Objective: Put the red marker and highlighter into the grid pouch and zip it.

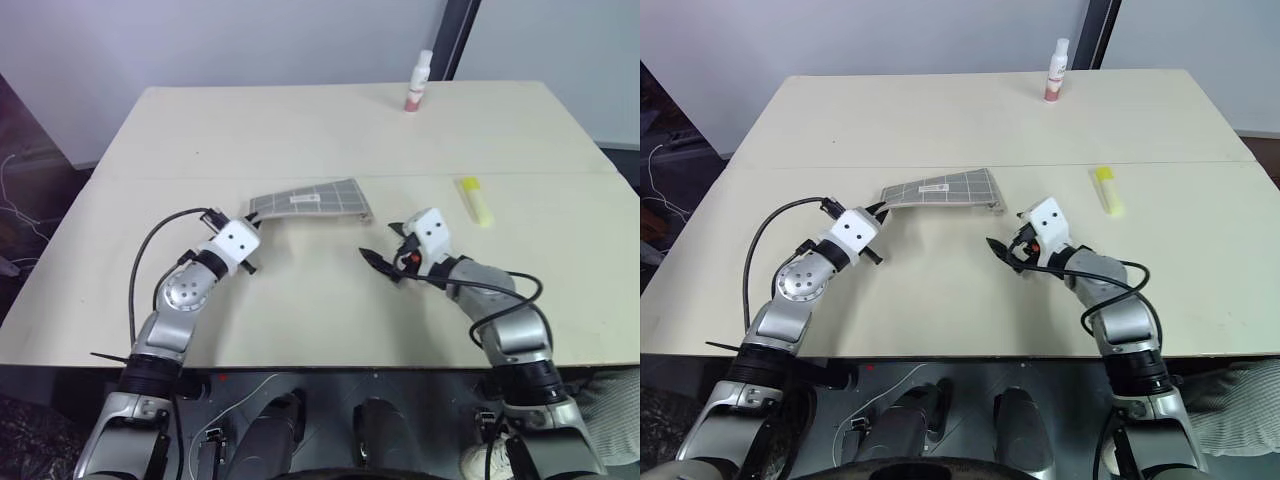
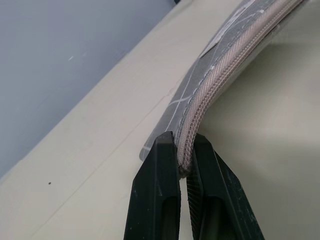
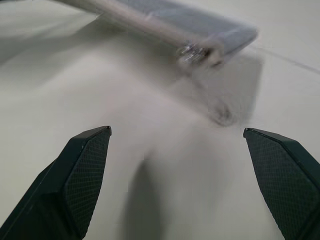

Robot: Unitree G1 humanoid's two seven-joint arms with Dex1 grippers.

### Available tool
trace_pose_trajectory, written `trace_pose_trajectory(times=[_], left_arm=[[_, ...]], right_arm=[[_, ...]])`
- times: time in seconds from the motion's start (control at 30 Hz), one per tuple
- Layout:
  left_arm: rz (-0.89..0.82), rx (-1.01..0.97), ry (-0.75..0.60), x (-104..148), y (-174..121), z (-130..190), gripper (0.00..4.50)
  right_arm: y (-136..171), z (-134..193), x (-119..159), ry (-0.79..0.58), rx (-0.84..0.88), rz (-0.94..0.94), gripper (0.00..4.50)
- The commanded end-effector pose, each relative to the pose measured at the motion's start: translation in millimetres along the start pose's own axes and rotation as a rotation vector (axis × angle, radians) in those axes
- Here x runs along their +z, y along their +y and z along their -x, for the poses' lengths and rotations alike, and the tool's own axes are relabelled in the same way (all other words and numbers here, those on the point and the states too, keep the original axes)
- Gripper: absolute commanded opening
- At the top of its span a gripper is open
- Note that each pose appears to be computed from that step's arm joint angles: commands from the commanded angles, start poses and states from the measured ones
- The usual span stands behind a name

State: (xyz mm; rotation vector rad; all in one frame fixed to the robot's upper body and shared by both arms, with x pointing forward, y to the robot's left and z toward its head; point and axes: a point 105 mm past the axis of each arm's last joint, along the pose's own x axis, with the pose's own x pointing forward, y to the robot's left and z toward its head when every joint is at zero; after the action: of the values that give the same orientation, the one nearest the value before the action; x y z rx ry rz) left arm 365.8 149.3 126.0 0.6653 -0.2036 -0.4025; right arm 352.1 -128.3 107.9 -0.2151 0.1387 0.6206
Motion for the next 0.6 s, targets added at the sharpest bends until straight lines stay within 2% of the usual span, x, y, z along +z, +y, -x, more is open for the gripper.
trace_pose_trajectory(times=[0.03, 0.23, 0.33, 0.5, 0.6], left_arm=[[0.007, 0.033, -0.030, 13, 6, 1, 0.00], [0.006, 0.048, -0.057, 25, 13, -3, 0.00], [-0.001, 0.042, -0.071, 30, 13, -5, 0.00], [-0.002, 0.045, -0.079, 34, 15, -6, 0.00], [-0.004, 0.043, -0.079, 34, 15, -6, 0.00]], right_arm=[[-12, -9, 16, -0.060, -0.092, 0.014, 4.41], [-13, -24, 27, -0.119, -0.107, -0.049, 4.41], [-6, -31, 37, -0.180, -0.083, -0.198, 4.41], [-2, -38, 42, -0.196, -0.072, -0.252, 4.41], [-4, -41, 48, -0.223, -0.074, -0.280, 3.13]])
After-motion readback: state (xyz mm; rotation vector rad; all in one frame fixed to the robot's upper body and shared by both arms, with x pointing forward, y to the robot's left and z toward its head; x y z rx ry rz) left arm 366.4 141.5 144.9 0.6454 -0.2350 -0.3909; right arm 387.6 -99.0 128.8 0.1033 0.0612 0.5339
